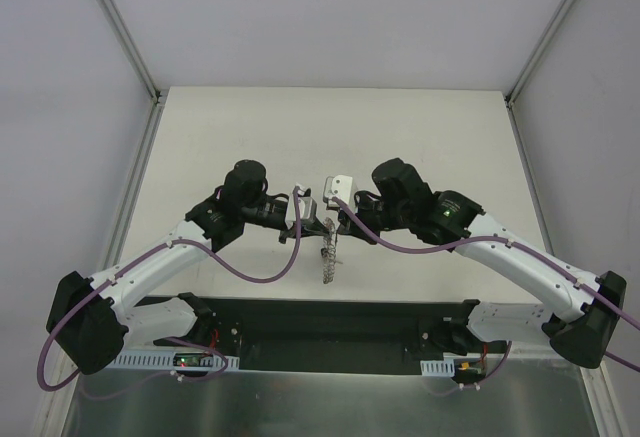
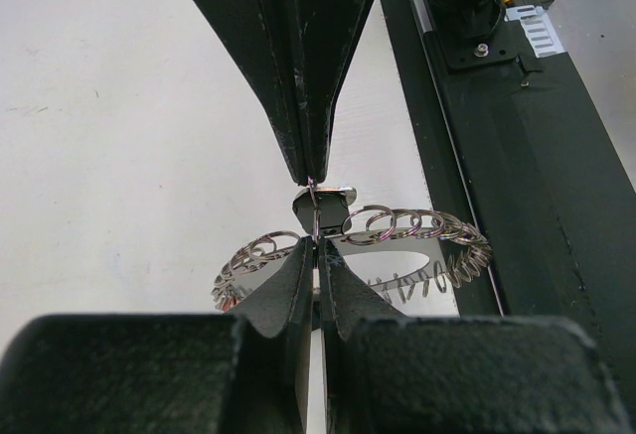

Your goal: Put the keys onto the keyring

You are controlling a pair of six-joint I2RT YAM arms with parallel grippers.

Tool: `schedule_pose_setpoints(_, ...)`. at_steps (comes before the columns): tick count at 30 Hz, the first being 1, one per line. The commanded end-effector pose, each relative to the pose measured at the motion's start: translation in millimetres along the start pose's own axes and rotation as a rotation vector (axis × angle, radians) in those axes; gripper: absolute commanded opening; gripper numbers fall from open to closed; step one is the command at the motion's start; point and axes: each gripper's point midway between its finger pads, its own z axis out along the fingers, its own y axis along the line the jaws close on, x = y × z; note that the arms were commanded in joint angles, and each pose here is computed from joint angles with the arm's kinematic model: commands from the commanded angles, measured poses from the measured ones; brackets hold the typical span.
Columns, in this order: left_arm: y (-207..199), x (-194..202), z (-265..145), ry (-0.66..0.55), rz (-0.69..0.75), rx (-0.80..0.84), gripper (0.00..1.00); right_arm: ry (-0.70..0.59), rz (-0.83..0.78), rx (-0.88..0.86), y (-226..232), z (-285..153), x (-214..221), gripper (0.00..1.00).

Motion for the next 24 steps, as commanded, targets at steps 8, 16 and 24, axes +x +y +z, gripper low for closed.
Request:
schedule_pose_setpoints(8,-1,-33,5,-0.086,0.068,0.036,0.0,-0.038,-0.045,-0.013,2,2,-11,0.01)
schedule_pose_setpoints(16,4,-35,6,-0.084,0.037,0.014,0.0,-0.033,-0.066,0.003,3,3,-11,0.01)
schedule_pose_setpoints(24,11,-38,6,-0.084,0.009,-0.016,0.0,-0.016,-0.084,0.026,2,4,-9,0.01)
